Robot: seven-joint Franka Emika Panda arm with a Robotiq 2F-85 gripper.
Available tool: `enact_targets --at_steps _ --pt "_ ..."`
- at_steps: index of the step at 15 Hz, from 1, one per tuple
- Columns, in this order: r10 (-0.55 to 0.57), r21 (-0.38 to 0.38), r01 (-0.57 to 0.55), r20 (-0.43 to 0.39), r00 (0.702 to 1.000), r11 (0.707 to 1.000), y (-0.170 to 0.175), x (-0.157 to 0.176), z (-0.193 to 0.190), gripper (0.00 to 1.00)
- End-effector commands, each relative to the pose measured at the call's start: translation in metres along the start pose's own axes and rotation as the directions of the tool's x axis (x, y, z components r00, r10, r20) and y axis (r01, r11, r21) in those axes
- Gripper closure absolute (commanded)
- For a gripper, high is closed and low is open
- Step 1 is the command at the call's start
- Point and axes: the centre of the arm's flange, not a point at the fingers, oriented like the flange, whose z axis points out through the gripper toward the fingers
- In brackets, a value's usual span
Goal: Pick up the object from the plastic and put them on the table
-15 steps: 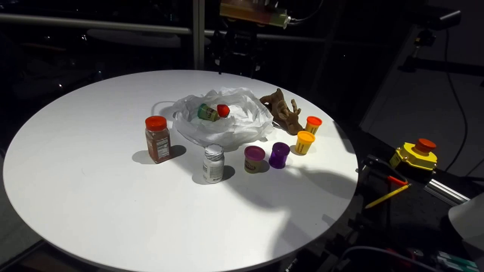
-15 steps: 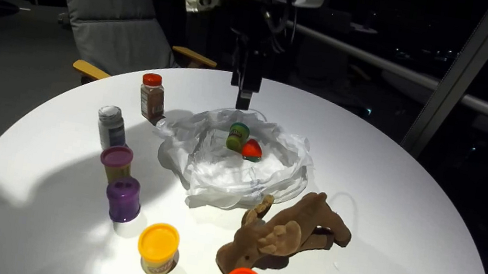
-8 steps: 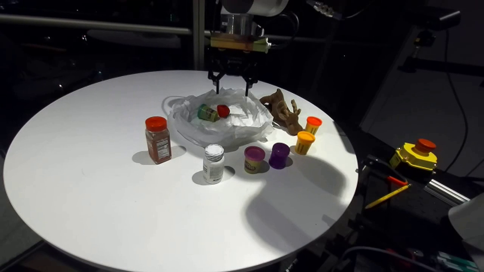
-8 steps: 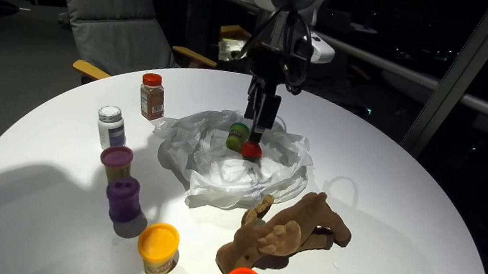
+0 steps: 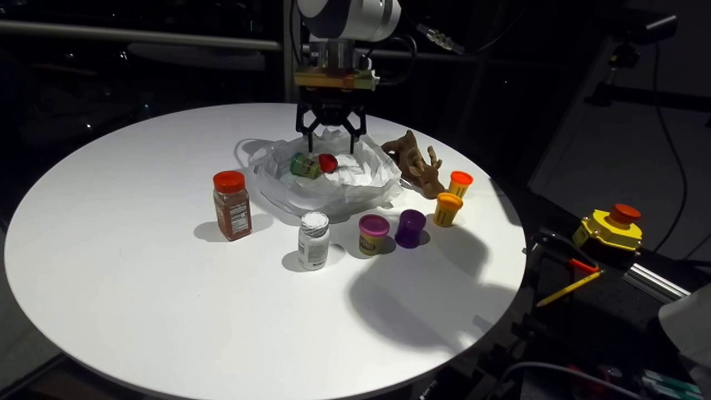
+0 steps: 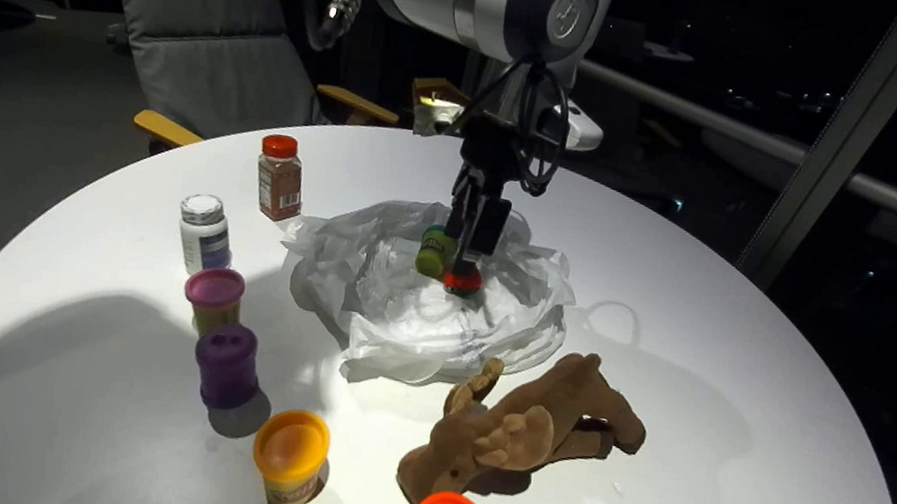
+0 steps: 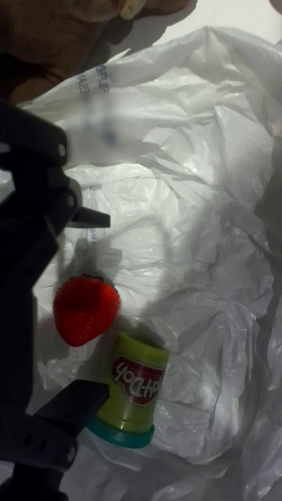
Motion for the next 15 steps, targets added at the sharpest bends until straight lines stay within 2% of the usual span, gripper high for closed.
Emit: enact_targets --at_steps 1,2,3,4,5,10,15 --pt "0.004 -0.009 -0.003 0.034 0.999 1.0 -0.02 0.018 0.006 0.0" --pt "0.003 -0.015 -0.002 0.037 0.999 1.0 -0.021 0.018 0.008 0.25" --pt "0.003 -0.023 -0.003 0.035 0.999 1.0 -0.023 0.02 0.011 0.26" --pt "0.005 -0.03 -0.004 0.034 0.999 1.0 -0.024 0.022 0.013 0.32" --pt "0.006 -0.036 -0.005 0.024 1.0 0.999 -0.026 0.025 0.012 0.42" --pt "0.012 -0.069 -0.009 0.04 0.999 0.998 -0.028 0.03 0.016 0.8" --pt "0.012 -0.09 -0.006 0.056 0.998 0.996 -0.029 0.031 0.015 0.85"
